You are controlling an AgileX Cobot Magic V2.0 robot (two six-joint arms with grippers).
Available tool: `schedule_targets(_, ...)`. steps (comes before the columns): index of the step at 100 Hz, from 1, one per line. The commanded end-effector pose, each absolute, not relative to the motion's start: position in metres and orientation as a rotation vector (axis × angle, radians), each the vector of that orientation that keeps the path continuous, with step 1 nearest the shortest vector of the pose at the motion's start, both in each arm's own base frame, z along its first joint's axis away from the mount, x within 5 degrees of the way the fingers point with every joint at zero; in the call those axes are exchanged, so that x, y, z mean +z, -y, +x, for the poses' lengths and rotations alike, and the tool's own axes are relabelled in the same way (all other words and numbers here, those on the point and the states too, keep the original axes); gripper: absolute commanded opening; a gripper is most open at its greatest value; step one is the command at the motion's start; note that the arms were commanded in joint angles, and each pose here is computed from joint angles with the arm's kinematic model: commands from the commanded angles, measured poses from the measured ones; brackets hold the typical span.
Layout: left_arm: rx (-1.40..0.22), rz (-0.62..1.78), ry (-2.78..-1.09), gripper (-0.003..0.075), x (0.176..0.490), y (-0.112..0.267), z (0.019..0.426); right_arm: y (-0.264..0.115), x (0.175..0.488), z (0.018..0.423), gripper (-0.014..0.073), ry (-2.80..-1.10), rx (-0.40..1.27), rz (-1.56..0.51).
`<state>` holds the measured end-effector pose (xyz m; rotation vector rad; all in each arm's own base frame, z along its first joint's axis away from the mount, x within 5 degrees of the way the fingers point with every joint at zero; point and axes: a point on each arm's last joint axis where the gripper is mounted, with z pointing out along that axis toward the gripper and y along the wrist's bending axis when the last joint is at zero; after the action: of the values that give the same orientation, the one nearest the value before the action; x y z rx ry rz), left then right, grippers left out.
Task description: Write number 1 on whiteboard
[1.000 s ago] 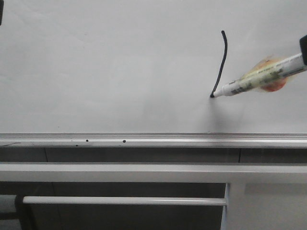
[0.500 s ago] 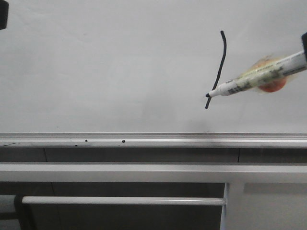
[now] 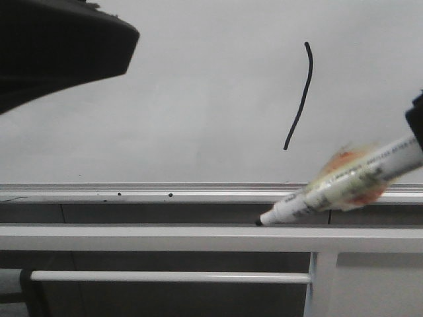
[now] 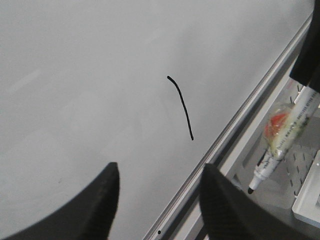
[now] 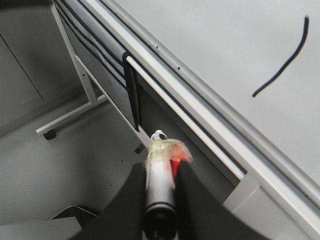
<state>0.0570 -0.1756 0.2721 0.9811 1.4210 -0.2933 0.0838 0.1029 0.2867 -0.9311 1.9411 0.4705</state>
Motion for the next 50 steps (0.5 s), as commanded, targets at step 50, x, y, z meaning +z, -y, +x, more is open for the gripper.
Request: schedule_targets(50, -0.074, 1.155, -1.324, 0.0419, 0.251, 0.204, 0.056, -0.137, 0.347, 0.108, -0.0043, -1.904, 0.491, -0.905)
